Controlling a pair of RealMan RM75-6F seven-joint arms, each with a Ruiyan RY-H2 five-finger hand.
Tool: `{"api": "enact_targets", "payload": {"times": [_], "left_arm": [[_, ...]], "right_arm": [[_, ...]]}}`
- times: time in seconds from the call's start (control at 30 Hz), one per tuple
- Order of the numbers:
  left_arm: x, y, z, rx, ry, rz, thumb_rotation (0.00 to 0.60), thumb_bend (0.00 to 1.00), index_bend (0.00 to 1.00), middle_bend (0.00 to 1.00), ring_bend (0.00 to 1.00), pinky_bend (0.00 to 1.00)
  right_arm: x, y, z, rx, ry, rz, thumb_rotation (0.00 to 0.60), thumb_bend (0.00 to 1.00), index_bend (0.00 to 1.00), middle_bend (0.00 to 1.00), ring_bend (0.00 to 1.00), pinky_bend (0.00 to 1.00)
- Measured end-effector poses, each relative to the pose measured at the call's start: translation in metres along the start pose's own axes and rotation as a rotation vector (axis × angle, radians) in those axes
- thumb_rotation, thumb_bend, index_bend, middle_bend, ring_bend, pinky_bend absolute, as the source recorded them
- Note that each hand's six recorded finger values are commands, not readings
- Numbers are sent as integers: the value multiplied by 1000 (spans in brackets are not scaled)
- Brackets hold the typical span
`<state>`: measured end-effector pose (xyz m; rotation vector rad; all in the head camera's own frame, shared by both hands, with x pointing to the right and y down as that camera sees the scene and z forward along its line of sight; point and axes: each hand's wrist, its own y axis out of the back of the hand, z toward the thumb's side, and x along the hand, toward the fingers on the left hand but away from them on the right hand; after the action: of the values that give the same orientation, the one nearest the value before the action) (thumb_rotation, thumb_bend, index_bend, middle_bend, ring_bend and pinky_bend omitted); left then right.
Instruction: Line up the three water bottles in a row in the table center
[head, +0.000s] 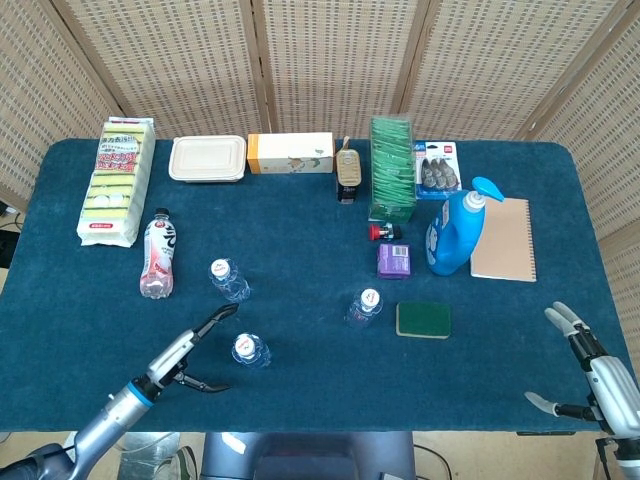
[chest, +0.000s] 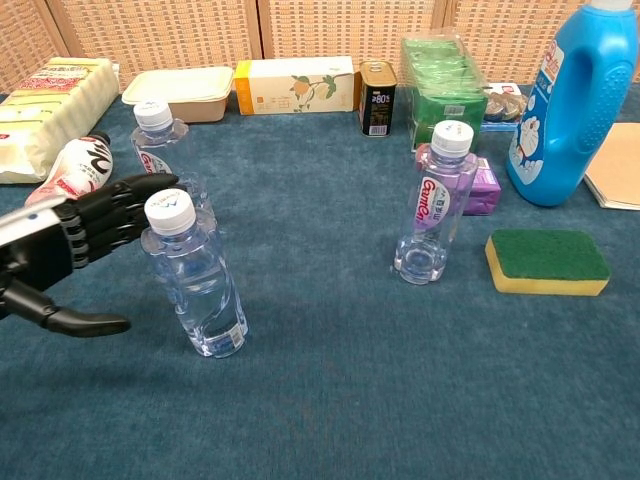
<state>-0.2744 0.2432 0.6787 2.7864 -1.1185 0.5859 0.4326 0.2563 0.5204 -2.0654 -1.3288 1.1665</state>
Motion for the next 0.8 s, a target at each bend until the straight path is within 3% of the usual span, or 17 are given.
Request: {"api": "enact_targets", "payload": {"times": [0.27,0.3,0.4,0.5,0.6,0.8], "left_arm": [[24,-16,-3,-41,22,-15,600,220,9,39,2,133],[26,-17,-3,-38,22,-15,600,235,42,82,17,172],[31,-21,-2,-31,27,-2,600,280,322,310,160,297],[35,-24,-1,-13,29,18,600,310,530,467,271,363],[38,-25,0,6,35,36,600,325,619,529,308,385],[43,-21,6,5,25,77,600,328,659,545,319,388]], "right_arm": [[-1,-1,1,-1,5,12,600,5,44,0,0,198],[-1,-2,1,-1,6,15,600,6,44,0,0,206],[-1,-2,2,-2,7,19,600,5,44,0,0,225],[-1,-2,3,-5,9,19,600,5,44,0,0,231],[-1,-2,3,-6,10,19,600,5,44,0,0,232],[-1,-2,3,-7,12,18,600,5,44,0,0,232]]}}
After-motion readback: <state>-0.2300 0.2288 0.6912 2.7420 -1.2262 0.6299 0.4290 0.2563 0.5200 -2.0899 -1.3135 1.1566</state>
